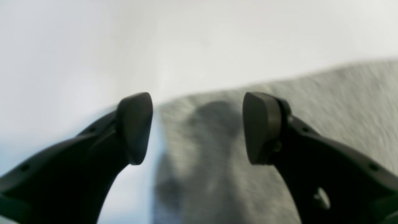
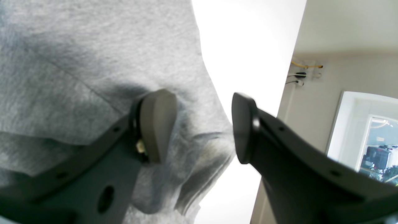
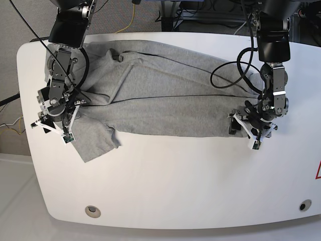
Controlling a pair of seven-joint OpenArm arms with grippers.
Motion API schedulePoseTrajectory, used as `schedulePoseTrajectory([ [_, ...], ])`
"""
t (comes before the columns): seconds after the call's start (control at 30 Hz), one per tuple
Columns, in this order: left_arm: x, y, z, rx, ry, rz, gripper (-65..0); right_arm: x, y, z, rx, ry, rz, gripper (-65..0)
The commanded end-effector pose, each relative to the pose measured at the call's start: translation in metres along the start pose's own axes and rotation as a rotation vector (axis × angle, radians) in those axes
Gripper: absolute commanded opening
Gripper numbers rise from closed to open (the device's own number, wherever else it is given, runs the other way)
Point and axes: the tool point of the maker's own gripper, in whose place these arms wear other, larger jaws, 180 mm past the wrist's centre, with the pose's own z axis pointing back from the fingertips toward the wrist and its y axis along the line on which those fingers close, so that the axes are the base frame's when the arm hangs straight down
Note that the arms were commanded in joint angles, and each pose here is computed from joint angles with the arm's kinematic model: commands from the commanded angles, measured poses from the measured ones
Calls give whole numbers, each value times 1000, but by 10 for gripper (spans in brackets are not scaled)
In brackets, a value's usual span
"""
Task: Fold the T-shirt properly
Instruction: 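Move the open left gripper down along the folded side edge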
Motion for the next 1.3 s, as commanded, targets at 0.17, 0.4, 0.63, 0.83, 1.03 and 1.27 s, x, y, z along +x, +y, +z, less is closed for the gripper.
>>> schedulePoseTrajectory([
  [0.17, 23, -1, 1, 1, -64, 5, -235, 18, -20, 4, -47, -48, -9, -340],
  [0.4, 14, -2, 1, -2, -48, 8, -235, 19, -22, 5, -49, -50, -11, -340],
  [0.63, 10, -1, 2, 2, -41, 10, -235, 19, -21, 4, -48, -49, -10, -340],
  [0.83, -2, -2, 3, 0, -21, 13, -235, 18, -20, 4, -46, -48, -10, -340],
  [1.03, -4, -2, 3, 0, -18, 13, -235, 19, -19, 4, -45, -49, -11, -340],
  [1.27, 1, -1, 3, 6, -26, 13, -235, 17, -18, 4, -42, -45, -9, -340],
])
